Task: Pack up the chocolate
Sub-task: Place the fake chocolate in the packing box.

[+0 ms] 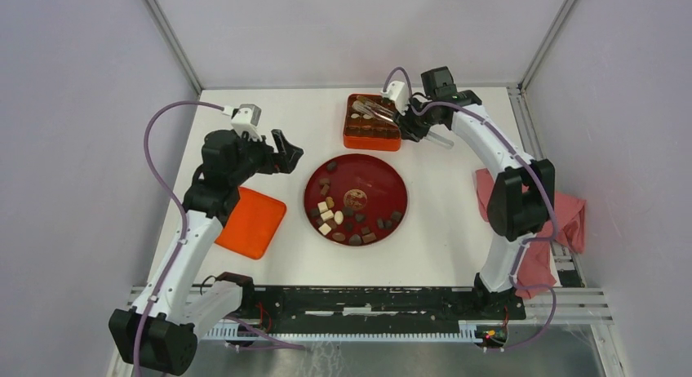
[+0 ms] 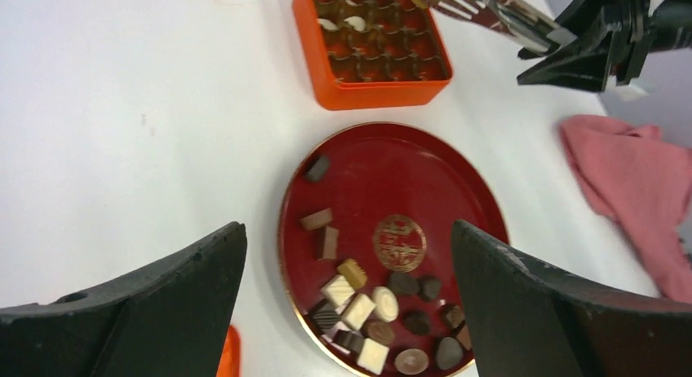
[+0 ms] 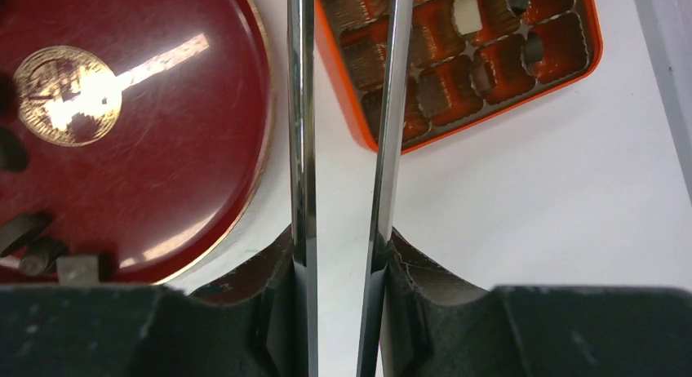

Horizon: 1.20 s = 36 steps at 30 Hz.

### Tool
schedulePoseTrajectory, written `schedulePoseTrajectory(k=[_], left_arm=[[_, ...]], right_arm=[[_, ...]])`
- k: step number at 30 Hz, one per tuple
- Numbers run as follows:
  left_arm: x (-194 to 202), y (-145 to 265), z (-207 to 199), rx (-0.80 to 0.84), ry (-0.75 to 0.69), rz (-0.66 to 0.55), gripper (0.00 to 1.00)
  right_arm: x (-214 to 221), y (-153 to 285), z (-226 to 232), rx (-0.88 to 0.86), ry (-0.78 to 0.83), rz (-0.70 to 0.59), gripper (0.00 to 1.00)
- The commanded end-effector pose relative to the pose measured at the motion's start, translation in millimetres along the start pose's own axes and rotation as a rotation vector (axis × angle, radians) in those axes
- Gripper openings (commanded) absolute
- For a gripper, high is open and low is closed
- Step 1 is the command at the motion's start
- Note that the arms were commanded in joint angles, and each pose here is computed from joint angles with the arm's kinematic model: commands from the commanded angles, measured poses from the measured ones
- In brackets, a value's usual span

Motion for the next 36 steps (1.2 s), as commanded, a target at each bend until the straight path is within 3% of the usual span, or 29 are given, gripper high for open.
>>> schedulePoseTrajectory(k=[1, 19, 36], left_arm=[[8.2, 5.0, 17.0, -0.115, -0.155, 0.073, 0.99], [40.2, -2.0, 28.5, -0.168, -0.171, 0.143, 0.97], [41.6, -2.7, 27.9, -0.157, -0.169, 0.148, 0.96]], right_arm=[[-22.8, -12.7, -21.9, 0.090, -0.086, -0.023, 0.00], [-2.8, -71.5, -34.3, 0.060, -0.164, 0.091, 0.03], [-1.5, -96.1, -27.3, 0.100, -0.150, 0.157, 0.20]])
Point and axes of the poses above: each gripper's point midway between its finger pads, its own y axis back along the fingers, its own z axis along the line the jaws close on, x = y × z, the point moved 9 cm from there along y, back along the fingers, and after that the axes turned 11 degrees about -y, right-handed, at the moved point
